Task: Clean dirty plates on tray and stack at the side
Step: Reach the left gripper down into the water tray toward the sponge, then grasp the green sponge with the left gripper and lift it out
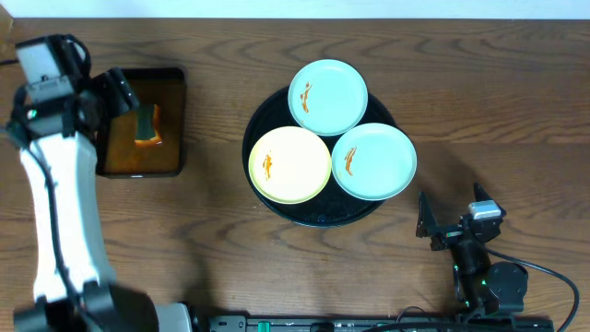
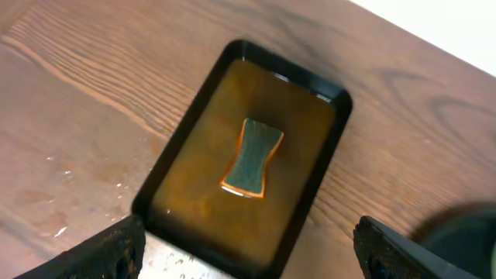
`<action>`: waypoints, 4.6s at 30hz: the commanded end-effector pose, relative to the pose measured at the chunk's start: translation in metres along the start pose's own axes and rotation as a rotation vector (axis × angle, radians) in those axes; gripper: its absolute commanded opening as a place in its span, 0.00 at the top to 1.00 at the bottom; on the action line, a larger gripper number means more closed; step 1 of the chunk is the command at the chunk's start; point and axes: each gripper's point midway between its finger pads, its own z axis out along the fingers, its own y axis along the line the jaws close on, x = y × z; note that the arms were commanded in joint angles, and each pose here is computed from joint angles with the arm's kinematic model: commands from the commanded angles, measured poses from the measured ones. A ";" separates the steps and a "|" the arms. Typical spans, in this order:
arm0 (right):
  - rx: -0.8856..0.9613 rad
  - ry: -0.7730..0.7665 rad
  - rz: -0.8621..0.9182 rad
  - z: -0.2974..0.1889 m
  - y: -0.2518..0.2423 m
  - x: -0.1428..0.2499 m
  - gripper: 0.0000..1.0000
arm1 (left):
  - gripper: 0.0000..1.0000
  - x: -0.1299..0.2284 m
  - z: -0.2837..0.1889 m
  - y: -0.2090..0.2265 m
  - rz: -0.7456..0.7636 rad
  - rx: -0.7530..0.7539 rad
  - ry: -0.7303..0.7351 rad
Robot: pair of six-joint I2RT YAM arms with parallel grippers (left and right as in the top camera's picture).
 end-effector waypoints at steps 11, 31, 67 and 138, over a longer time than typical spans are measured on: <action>0.010 0.005 -0.013 0.000 -0.002 0.002 0.01 | 0.14 0.051 0.157 0.006 0.122 -0.023 0.227; 0.010 0.005 -0.013 0.000 -0.002 0.002 0.01 | 0.26 0.108 0.217 0.002 0.295 0.070 0.379; 0.010 0.005 -0.013 0.000 -0.002 0.002 0.01 | 0.93 0.029 0.155 -0.010 0.148 0.060 0.105; 0.010 0.005 -0.013 0.000 -0.002 0.002 0.01 | 0.92 -0.070 -0.009 -0.008 0.071 0.088 -0.381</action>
